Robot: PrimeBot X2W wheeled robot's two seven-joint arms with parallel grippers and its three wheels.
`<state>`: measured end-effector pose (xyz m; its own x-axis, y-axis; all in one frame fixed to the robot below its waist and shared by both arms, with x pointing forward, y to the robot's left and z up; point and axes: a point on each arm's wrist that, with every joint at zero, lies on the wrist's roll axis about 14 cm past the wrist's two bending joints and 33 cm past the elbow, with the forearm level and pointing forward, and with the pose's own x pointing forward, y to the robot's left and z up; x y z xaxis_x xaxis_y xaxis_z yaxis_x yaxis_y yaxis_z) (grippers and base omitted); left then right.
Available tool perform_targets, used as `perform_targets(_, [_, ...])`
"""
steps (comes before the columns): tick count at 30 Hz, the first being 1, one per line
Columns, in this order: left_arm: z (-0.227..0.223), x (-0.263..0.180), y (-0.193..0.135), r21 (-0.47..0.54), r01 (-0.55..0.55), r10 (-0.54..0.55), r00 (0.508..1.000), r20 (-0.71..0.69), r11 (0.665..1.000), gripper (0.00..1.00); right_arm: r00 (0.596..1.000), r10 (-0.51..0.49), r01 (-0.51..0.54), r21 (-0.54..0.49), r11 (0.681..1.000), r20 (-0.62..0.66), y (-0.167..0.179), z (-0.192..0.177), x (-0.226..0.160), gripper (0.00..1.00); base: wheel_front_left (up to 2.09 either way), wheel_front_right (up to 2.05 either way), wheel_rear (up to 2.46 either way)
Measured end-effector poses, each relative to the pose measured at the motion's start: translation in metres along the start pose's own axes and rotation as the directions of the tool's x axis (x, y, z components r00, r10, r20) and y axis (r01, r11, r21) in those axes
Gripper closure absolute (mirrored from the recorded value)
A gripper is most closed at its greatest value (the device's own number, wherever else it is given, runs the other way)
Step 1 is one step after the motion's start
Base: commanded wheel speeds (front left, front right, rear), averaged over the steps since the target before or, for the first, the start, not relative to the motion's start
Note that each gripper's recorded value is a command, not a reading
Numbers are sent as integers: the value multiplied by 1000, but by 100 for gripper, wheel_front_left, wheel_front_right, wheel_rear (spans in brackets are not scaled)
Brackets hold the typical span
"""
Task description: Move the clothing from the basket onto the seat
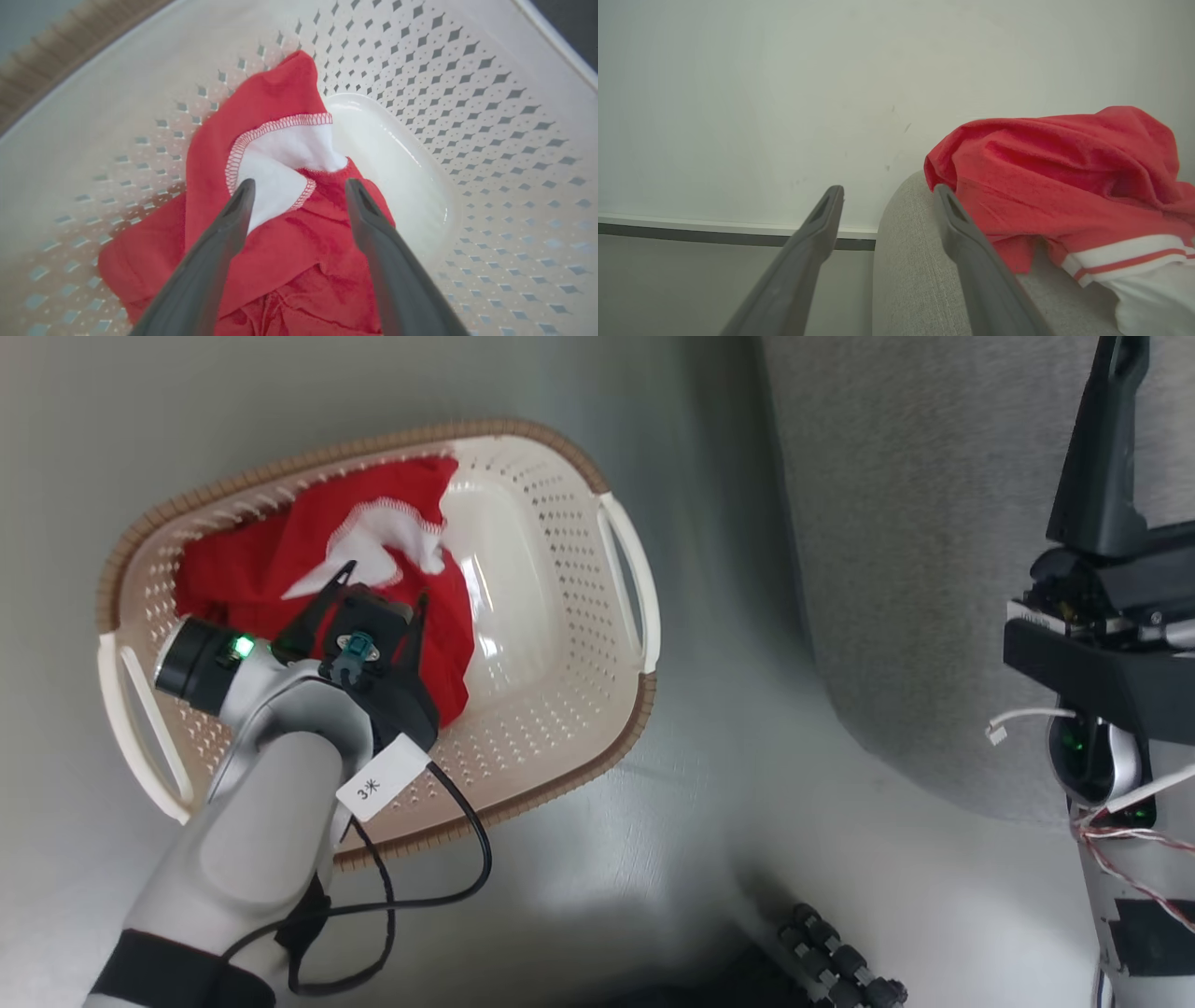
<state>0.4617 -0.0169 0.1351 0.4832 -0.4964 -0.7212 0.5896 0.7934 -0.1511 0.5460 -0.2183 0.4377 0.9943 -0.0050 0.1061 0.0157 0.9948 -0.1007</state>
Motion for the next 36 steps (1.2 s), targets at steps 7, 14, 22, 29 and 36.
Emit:
perform_targets(7, [-25,16,10,9,-25,26,998,-53,1000,0,999,29,-29,-9,1000,-36,9,-27,6,0,0,0,0])
perform_targets(14, [-29,27,22,48,-55,58,996,-61,997,0,998,46,-46,-10,999,-52,14,-40,7,0,0,0,0])
perform_targets(22, [-46,36,28,83,-59,69,991,-115,995,0,996,60,-61,-21,998,-65,17,-49,7,0,0,0,0])
perform_targets(29, [-51,38,28,88,-62,73,988,-133,994,15,996,62,-64,-27,998,-70,17,-51,6,0,0,0,0])
perform_targets(36, [-42,41,21,81,-52,61,993,-104,995,100,995,65,-68,-27,997,-79,19,-56,6,0,0,0,0])
